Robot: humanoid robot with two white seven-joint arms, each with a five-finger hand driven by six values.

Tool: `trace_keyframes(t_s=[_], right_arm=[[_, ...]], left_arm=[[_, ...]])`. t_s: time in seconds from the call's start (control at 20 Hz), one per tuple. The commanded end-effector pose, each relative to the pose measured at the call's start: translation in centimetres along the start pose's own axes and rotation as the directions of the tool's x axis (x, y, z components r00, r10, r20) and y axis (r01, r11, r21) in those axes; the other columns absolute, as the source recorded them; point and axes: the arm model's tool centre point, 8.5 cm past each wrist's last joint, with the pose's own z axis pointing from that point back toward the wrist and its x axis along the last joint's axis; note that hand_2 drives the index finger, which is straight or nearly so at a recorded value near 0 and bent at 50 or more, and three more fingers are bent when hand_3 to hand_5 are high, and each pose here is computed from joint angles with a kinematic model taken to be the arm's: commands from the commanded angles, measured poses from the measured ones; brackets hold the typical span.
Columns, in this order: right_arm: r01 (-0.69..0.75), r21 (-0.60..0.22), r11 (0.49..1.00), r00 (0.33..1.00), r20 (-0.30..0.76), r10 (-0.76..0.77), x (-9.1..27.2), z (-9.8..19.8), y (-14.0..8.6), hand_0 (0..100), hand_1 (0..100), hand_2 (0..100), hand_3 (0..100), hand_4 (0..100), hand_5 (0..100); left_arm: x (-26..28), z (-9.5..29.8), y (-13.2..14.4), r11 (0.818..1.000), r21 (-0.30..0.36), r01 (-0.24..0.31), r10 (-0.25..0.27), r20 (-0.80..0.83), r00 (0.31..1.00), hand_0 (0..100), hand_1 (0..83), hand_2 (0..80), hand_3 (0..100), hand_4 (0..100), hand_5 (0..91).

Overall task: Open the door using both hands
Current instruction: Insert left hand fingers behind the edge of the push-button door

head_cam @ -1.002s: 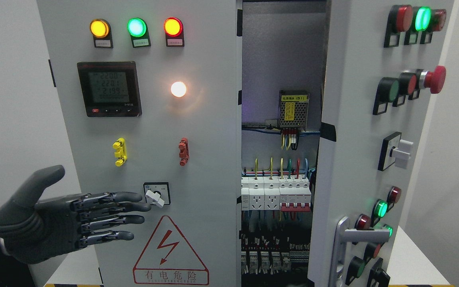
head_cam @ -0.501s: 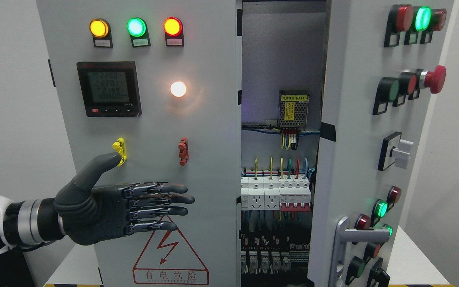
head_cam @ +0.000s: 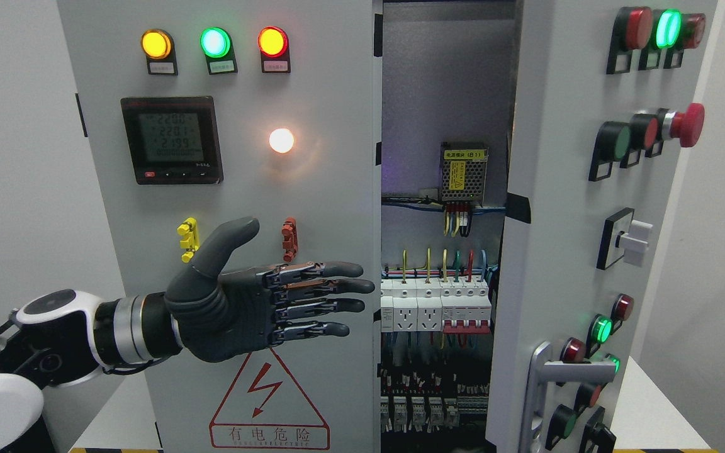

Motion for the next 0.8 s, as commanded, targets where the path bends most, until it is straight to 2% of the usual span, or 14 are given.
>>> trace_keyframes(t_s=[0.0,0.25,0.45,0.75], right_arm=[[-0.001,0.000,1.000,1.000,0.000,0.001,0.0,0.0,0.0,0,0,0,0,0,0],[0.000,0.000,1.000,1.000,0.000,0.000,0.0,0.0,0.0,0,0,0,0,0,0],[0.000,0.000,1.000,1.000,0.000,0.000,0.0,0.0,0.0,0,0,0,0,0,0],[0.000,0.000,1.000,1.000,0.000,0.000,0.0,0.0,0.0,0,0,0,0,0,0]], left_arm=[[-0.6,-7.8,-1.8,0.984,-0.165,-0.067,0.077,0.056,0.995,0,0.0,0.0,0,3,0.0],[0.3,-11.3,-2.6,0.980,-0.185,-0.080,0.099,0.096,0.991,0,0.0,0.0,0,3,0.0],[0.4,-13.5,-3.5,0.969,-0.232,-0.091,0.116,0.096,0.989,0,0.0,0.0,0,3,0.0],[0.9,-15.0,-4.3,0.962,-0.262,-0.079,0.109,0.105,0.988,0,0.0,0.0,0,3,0.0]])
